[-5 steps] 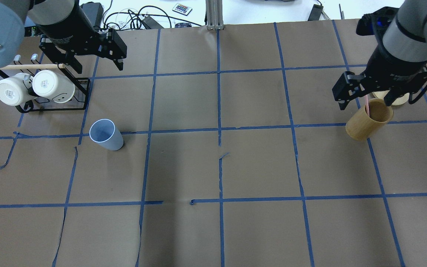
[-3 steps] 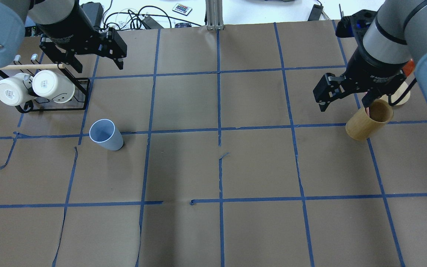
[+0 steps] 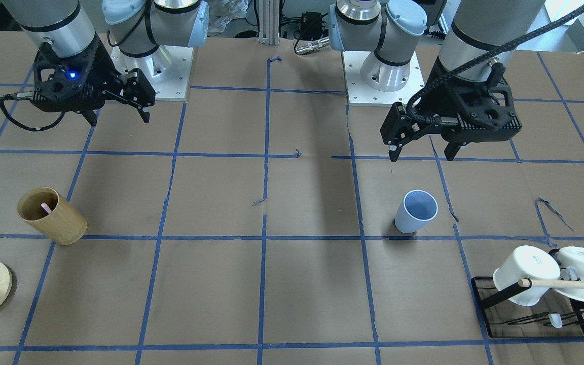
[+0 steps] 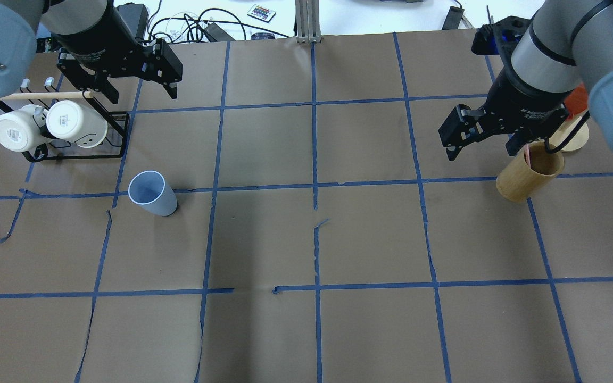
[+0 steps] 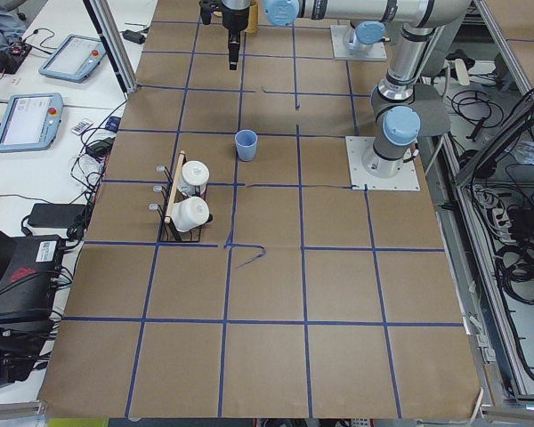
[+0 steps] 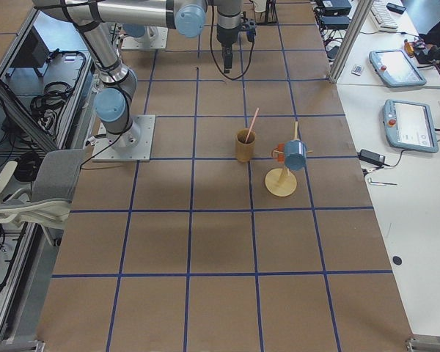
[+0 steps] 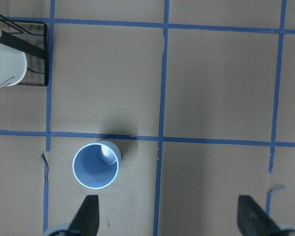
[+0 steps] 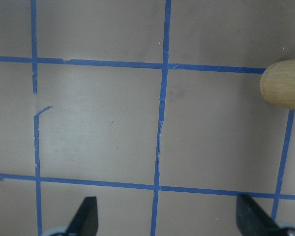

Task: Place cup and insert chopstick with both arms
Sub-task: 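Lower the right gripper into the bamboo cup and grasp the pink chopstick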

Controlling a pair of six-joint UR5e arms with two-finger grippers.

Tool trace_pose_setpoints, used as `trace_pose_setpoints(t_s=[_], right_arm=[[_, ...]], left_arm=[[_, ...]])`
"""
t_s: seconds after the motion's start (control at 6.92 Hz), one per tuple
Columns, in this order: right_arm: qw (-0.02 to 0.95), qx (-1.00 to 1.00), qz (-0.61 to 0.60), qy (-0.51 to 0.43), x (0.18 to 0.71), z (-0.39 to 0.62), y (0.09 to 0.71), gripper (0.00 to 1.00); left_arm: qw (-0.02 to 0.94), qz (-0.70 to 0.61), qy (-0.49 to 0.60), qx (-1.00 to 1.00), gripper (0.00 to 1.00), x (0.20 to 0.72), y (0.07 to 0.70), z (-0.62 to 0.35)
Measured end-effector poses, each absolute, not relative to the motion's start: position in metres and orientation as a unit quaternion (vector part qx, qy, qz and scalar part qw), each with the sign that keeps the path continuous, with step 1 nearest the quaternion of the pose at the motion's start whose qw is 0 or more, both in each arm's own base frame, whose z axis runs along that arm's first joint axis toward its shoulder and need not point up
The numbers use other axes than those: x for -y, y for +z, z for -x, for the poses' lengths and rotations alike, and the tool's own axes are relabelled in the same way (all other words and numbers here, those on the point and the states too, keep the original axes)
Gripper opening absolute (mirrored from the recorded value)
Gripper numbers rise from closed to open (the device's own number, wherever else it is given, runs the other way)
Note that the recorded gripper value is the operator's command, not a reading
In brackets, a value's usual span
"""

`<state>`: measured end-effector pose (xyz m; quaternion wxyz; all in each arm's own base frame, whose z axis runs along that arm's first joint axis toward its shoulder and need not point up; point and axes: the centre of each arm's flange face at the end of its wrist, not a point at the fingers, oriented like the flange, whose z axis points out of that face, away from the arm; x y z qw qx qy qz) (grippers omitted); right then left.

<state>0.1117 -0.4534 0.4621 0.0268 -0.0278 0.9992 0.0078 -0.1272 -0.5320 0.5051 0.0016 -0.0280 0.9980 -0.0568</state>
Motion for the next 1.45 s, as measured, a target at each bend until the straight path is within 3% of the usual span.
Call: trace_pose_setpoints(t_s=[1.45], right_arm=[[0.017, -1.000, -0.004, 0.007, 0.4565, -0.1077, 0.4573, 1.00]], left_arm=[[0.003, 0.022, -0.053, -0.998, 1.00, 0.5310, 0.5008, 0.1264]])
